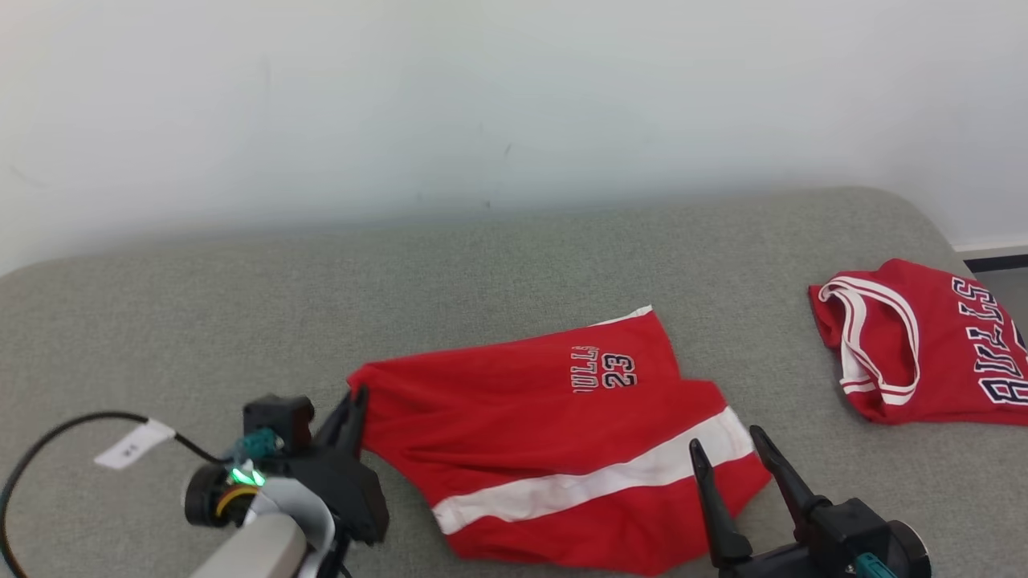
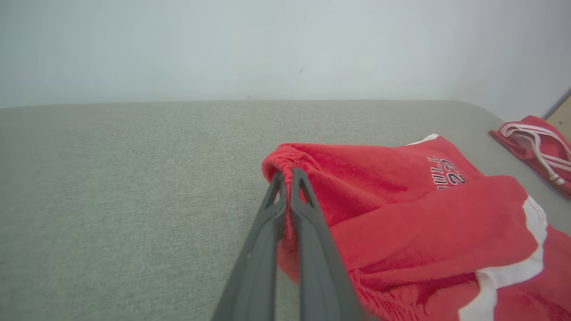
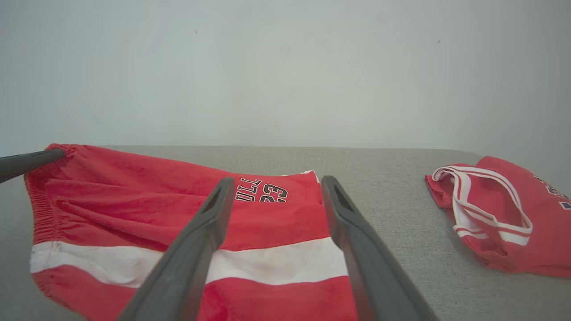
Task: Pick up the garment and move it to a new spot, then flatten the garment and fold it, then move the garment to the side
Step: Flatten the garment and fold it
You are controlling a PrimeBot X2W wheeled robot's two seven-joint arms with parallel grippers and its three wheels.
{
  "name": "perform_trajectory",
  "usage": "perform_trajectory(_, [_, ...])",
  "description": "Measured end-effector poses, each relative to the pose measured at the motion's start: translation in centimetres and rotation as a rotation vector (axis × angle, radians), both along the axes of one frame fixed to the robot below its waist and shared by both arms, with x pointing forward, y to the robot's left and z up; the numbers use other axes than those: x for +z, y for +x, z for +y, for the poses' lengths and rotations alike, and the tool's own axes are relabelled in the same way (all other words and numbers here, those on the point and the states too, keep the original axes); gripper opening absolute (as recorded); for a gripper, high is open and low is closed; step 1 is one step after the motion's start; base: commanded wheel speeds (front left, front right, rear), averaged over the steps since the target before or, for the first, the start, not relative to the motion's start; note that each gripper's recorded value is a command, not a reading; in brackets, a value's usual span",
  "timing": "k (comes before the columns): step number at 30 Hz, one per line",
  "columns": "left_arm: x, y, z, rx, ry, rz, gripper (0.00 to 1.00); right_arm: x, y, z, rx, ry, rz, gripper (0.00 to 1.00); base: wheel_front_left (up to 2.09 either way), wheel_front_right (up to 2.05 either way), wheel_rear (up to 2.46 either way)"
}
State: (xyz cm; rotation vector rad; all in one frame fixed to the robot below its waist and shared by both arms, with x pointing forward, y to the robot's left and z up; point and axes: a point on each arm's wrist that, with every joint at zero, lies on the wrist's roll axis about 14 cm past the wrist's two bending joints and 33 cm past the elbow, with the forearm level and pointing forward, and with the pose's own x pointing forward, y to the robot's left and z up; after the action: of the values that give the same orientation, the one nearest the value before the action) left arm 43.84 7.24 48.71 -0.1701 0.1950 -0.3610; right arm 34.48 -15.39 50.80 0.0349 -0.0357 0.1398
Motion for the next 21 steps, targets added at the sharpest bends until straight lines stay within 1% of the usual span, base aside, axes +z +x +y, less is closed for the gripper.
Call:
perform_trajectory(2, [0.6,0.9,1.0,0.023,0.026,-0.021,0.00,0.1,0.1,0.5,0.014,-0.001,-0.002,1.00,0.00,0.00,0.00])
perform_trajectory(5, [1.1,2.1,1.5,0.031,0.055,-0.030,0.00,0.3,-0.1,0.3,0.010,-0.002,-0.006,1.00,0.00,0.00,0.00])
perform_trajectory(6, [1.2,2.4,1.5,0.031,0.061,-0.030,0.36,0.2,-0.2,0.1,0.003,-0.003,-0.006,1.00,0.00,0.00,0.00])
perform_trajectory(7, [1.0,2.7,1.6,0.035,0.075,-0.017,1.00,0.2,-0.3,0.0,-0.003,-0.003,-0.004,1.00,0.00,0.00,0.00])
perform_trajectory(11, [-0.1,3.0,1.5,0.030,0.089,0.034,1.00,0.3,-0.7,-1.1,-0.035,-0.003,-0.008,1.00,0.00,0.00,0.00])
perform_trajectory(14, [-1.8,2.6,2.8,0.097,0.023,0.127,1.00,0.2,-1.2,-1.9,-0.061,-0.007,-0.007,1.00,0.00,0.00,0.00])
perform_trajectory(17, [-3.4,1.3,3.9,0.138,-0.025,0.173,1.00,0.7,-1.4,-2.8,-0.089,-0.015,-0.019,1.00,0.00,0.00,0.00])
perform_trajectory(18, [-3.5,0.9,4.1,0.147,-0.063,0.177,1.00,0.8,-1.5,-3.1,-0.097,-0.018,-0.022,1.00,0.00,0.00,0.00])
perform_trajectory(20, [-4.2,-0.4,4.0,0.139,-0.095,0.190,1.00,0.8,-1.8,-3.5,-0.110,-0.027,-0.019,1.00,0.00,0.00,0.00])
perform_trajectory(21, [-4.6,-1.2,3.9,0.140,-0.139,0.213,1.00,0.9,-1.8,-3.7,-0.116,-0.028,-0.019,1.00,0.00,0.00,0.00])
